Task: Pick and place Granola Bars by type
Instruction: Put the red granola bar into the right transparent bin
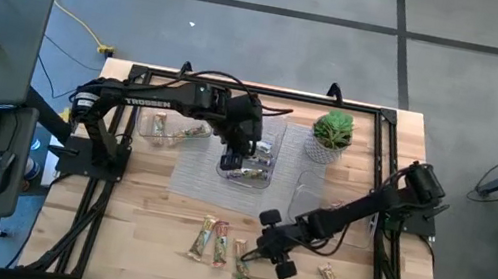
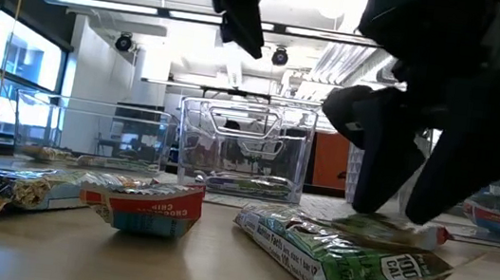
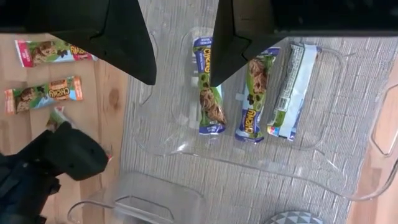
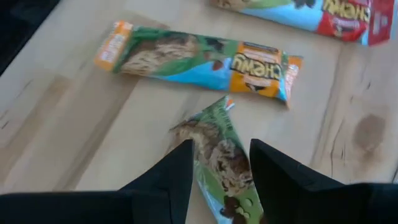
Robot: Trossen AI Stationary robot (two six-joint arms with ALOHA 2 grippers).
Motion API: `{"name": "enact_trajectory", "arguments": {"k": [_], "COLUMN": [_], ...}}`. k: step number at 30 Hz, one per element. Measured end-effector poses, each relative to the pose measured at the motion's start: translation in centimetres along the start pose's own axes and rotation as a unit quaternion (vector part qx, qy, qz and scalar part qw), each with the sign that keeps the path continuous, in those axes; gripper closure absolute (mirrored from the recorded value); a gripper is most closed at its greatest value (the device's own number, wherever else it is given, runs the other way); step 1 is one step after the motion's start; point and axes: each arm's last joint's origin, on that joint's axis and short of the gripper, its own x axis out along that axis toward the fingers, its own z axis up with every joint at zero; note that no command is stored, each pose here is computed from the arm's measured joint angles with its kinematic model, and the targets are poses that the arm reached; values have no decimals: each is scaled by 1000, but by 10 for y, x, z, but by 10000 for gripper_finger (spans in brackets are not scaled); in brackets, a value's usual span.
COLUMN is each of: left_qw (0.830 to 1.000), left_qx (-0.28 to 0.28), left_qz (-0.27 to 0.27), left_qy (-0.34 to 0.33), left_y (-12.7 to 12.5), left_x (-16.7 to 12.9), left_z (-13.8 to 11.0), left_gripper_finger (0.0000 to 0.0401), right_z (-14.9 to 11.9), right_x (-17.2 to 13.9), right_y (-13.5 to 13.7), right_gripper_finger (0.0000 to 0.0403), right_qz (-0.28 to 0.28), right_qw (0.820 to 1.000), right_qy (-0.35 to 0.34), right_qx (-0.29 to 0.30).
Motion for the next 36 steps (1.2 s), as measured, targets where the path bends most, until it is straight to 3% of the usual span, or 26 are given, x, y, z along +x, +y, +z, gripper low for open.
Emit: {"name": "enact_trajectory", "arguments": {"k": [9,18,26,36], "left_qw": [1000,1000,1000,1000], "left_qx": [0,0,0,0], "left_qz": [1,1,1,1], "left_qy": [1,1,2,2], "left_y": [0,0,0,0], "left_x": [0,0,0,0], "left_z": [0,0,0,0], "left_gripper_finger": [254,254,254,254], "right_z": [-5,-19,-36,-24], "right_x": [-4,-1,5,4], "right_y": [10,10,8,8], "right_gripper_finger": [261,261,264,330], "right_qz": [8,-15,-38,-45], "right_qw": [999,993,991,991], "right_qy": [30,44,-20,-43], "right_qx": [-32,-105,-128,-120]}}
